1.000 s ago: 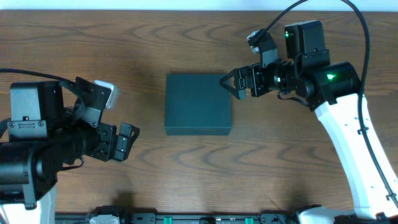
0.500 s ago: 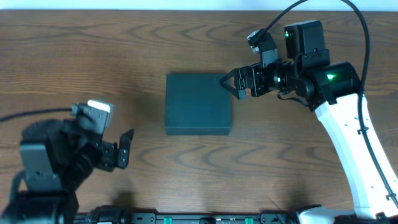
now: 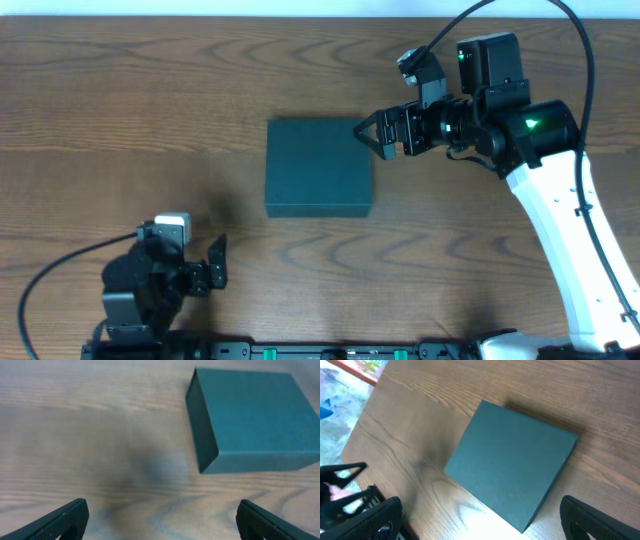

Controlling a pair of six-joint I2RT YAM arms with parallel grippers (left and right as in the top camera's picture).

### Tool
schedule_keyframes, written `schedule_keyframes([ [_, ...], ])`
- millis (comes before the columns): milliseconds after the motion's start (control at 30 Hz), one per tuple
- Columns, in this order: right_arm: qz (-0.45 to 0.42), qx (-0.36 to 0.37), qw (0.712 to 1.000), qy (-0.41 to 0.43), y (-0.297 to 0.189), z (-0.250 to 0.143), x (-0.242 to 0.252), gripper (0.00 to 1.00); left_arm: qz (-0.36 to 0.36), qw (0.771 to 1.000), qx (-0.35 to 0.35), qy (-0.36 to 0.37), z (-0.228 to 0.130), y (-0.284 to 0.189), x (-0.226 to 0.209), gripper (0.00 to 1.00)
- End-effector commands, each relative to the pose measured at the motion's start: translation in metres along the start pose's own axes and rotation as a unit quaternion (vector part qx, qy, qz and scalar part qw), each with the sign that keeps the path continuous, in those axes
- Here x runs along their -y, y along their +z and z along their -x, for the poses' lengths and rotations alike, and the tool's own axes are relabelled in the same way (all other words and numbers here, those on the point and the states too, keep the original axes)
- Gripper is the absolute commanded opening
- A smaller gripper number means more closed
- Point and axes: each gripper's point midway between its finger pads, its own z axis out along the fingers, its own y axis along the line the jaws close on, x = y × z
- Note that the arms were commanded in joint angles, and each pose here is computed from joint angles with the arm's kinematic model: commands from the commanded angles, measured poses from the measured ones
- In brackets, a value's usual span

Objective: Pack container

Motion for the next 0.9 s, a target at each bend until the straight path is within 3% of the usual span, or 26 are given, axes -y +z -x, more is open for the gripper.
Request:
schedule_keyframes([
  [0,0.004,0.006,1.000,-0.013,-0.004,0.002,-0.006,0.99,-0.039,0.999,0.010,-0.016,-0.016,0.011,0.010,0.95],
  [200,0.004,0.006,1.000,-0.013,-0.004,0.002,-0.006,0.99,-0.072,0.996,0.017,-0.040,-0.040,0.029,0.016,0.95],
  [867,0.004,0.006,1.000,-0.013,-0.004,0.002,-0.006,0.99,-0.146,0.988,0.017,-0.046,-0.057,0.034,0.040,0.95],
])
